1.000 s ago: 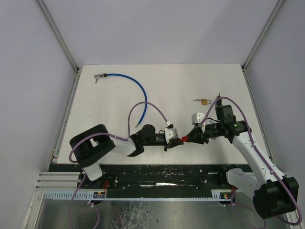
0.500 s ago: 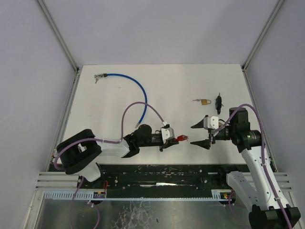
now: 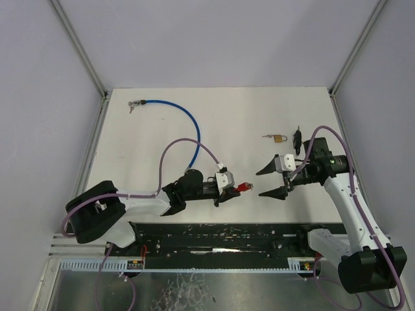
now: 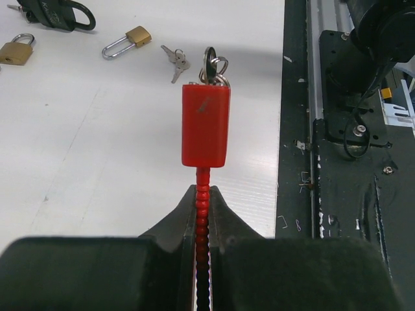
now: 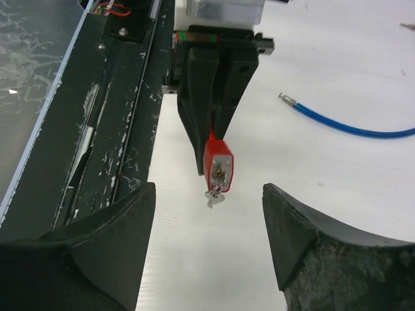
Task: Lock with the key
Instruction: Lock the lock.
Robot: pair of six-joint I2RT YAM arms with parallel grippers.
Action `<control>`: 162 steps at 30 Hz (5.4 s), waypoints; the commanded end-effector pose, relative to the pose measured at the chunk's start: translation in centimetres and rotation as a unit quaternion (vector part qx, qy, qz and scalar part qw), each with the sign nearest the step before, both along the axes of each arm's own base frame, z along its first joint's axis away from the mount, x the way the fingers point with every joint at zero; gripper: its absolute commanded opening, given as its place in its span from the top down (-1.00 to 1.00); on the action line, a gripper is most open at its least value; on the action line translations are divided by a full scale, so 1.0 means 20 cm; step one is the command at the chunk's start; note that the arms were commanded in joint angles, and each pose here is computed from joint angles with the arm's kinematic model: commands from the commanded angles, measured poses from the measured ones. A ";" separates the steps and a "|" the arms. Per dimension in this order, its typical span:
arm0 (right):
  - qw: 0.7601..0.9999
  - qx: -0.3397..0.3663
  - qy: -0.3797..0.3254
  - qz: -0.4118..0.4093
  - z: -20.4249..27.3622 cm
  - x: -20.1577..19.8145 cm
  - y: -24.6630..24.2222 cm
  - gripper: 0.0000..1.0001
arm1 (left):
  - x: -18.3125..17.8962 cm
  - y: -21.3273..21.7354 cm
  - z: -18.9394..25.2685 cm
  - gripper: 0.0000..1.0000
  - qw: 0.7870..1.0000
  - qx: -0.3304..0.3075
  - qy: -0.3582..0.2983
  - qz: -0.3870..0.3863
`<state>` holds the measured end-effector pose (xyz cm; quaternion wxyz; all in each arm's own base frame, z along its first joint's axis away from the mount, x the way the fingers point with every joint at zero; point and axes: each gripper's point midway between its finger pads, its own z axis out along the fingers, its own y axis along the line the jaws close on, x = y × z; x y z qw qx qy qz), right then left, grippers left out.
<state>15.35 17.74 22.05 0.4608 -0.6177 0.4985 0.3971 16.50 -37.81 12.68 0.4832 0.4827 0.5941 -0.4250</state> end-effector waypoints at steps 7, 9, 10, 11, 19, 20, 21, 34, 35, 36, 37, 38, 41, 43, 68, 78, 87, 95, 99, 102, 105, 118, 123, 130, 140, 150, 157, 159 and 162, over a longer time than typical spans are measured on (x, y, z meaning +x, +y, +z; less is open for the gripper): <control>0.999 -0.012 0.019 -0.042 -0.09 0.02 -0.02 -0.17 | -0.01 -0.04 -0.02 0.99 0.999 0.027 0.010 0.022; 0.999 -0.014 0.023 -0.040 -0.12 0.03 -0.02 -0.10 | -0.01 -0.05 -0.02 0.99 0.999 0.030 0.016 0.023; 0.999 -0.016 0.028 -0.038 -0.14 0.03 -0.02 -0.07 | -0.01 -0.06 -0.02 0.99 0.999 0.030 0.017 0.024; 0.999 -0.019 0.031 -0.038 -0.15 0.03 -0.01 -0.02 | -0.01 -0.06 -0.02 0.99 0.999 0.032 0.016 0.024; 0.998 -0.035 0.043 -0.017 -0.22 0.01 0.01 0.24 | -0.03 -0.08 -0.02 0.99 0.999 0.037 0.012 0.019; 0.998 -0.035 0.046 -0.015 -0.23 0.01 0.02 0.26 | -0.03 -0.08 -0.03 1.00 0.999 0.040 0.013 0.019; 0.998 -0.037 0.048 -0.012 -0.23 0.00 0.02 0.28 | -0.03 -0.08 -0.03 0.99 0.999 0.041 0.012 0.018; 0.996 -0.062 0.064 -0.003 -0.31 0.00 0.03 0.45 | -0.04 -0.10 -0.02 0.99 0.999 0.041 0.006 0.018; 0.996 -0.064 0.065 -0.003 -0.31 0.00 0.04 0.45 | -0.04 -0.10 -0.02 0.99 0.999 0.040 0.005 0.018; 0.996 -0.066 0.066 -0.002 -0.32 0.00 0.04 0.45 | -0.04 -0.10 -0.02 0.99 0.999 0.040 0.005 0.018; 0.995 -0.068 0.068 -0.002 -0.32 0.00 0.04 0.45 | -0.04 -0.10 -0.02 1.00 0.999 0.040 0.005 0.018; 0.995 -0.070 0.071 0.000 -0.33 0.00 0.04 0.46 | -0.04 -0.10 -0.01 0.99 0.999 0.039 0.005 0.019; 0.995 -0.072 0.072 0.004 -0.34 0.00 0.04 0.50 | -0.04 -0.10 0.00 0.99 0.999 0.035 0.005 0.018; 0.994 -0.077 0.075 0.007 -0.36 -0.01 0.05 0.60 | -0.05 -0.10 0.00 1.00 0.999 0.032 0.005 0.016; 0.979 -0.149 -0.130 0.036 -0.28 0.01 -0.07 1.00 | -0.08 0.04 -0.31 0.99 0.981 0.128 0.120 -0.082; 0.989 -0.119 -0.085 -0.021 -0.19 0.07 -0.10 1.00 | 0.06 0.14 -0.25 0.99 0.989 0.130 0.061 0.019; 1.000 -0.020 -0.009 0.004 -0.26 -0.04 0.00 0.28 | -0.03 0.11 -0.17 0.99 0.994 0.110 0.023 0.001; 1.000 -0.014 -0.016 0.006 -0.34 -0.01 0.02 0.16 | -0.08 0.07 -0.08 1.00 0.995 0.101 -0.018 0.006; 1.000 -0.012 -0.002 0.006 -0.36 -0.02 0.04 0.16 | -0.09 0.06 -0.04 0.99 0.995 0.092 -0.024 0.009; 1.000 -0.011 -0.007 0.013 -0.36 -0.02 0.05 0.15 | -0.10 0.04 -0.03 0.99 0.996 0.090 -0.025 0.003; 1.000 -0.001 -0.017 0.019 -0.33 -0.03 0.05 0.15 | -0.11 0.03 -0.03 1.00 0.995 0.094 -0.024 -0.001; 1.000 0.006 0.006 0.020 -0.35 -0.05 0.08 0.20 | -0.08 -0.01 -0.02 0.99 0.995 0.094 -0.018 0.022; 1.000 0.008 0.014 0.015 -0.35 -0.05 0.08 0.28 | -0.08 -0.02 -0.02 0.99 0.995 0.094 -0.013 0.026; 1.000 -0.002 0.007 0.004 -0.36 -0.02 0.09 0.39 | -0.08 -0.04 -0.01 0.99 0.996 0.090 -0.002 0.027; 1.000 -0.017 0.002 -0.010 -0.38 0.02 0.08 0.61 | -0.08 -0.06 0.00 1.00 0.996 0.088 0.005 0.027; 0.999 -0.033 -0.027 0.020 -0.36 -0.03 0.07 1.00 | -0.09 -0.04 -0.02 0.99 0.995 0.097 0.000 0.023; 0.992 -0.065 -0.104 -0.001 -0.32 0.02 0.02 1.00 | -0.09 0.02 -0.10 1.00 0.992 0.121 -0.017 0.016; 0.990 -0.077 -0.114 -0.016 -0.31 0.04 0.00 1.00 | -0.07 0.06 -0.16 1.00 0.990 0.137 -0.012 0.015; 0.989 -0.083 -0.122 -0.014 -0.31 0.04 -0.01 1.00 | -0.03 0.09 -0.22 1.00 0.990 0.134 0.042 0.000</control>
